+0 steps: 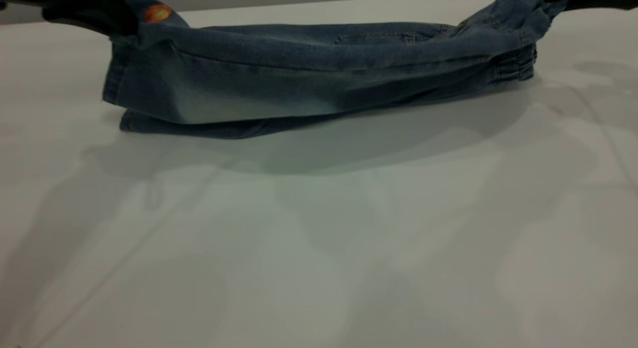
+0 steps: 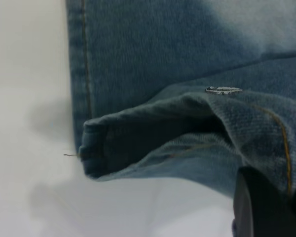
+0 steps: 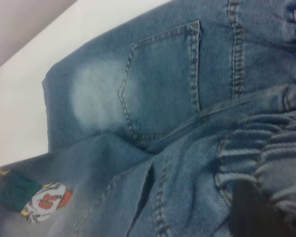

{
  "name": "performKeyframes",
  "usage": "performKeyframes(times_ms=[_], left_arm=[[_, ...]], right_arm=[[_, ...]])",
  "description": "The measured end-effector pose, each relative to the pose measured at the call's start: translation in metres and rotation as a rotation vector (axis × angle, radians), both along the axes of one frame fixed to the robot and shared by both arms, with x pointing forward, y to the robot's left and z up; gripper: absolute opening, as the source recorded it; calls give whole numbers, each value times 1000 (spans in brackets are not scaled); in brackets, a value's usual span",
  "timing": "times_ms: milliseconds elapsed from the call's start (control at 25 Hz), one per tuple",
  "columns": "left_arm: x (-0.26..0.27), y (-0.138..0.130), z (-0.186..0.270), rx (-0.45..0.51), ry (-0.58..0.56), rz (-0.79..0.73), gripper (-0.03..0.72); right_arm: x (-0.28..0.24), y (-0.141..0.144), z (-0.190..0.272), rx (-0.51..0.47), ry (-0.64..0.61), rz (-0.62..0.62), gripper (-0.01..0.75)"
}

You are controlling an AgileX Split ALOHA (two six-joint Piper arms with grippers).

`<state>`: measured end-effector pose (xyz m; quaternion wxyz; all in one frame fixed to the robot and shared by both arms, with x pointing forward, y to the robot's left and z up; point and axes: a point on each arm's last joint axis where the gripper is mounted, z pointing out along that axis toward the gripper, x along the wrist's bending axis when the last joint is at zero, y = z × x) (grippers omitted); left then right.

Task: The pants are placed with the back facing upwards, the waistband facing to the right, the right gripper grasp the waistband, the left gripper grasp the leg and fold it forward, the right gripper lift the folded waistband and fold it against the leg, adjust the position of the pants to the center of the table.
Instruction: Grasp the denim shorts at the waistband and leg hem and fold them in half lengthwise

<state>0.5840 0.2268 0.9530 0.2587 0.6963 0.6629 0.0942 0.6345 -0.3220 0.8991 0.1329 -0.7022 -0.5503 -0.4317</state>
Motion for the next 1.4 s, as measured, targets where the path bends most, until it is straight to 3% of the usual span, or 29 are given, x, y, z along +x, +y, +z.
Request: performKeyframes(times_ms=[240, 600, 1200, 1320, 1400], left_arm=[[28, -5, -9, 0, 7, -11, 68], [64, -13, -10, -6, -24, -30, 68], [89, -16, -20, 23, -48, -60, 68], [90, -16, -20, 22, -49, -60, 68], [90, -16, -20, 25, -49, -62, 67]], right_arm=[[15, -3, -14, 1, 3, 7, 31], [33, -7, 0, -19, -80, 24, 31], [49, -9, -19, -10, -84, 68, 32], [49, -9, -18, -8, -86, 62, 55], [50, -9, -19, -13, -86, 57, 112]])
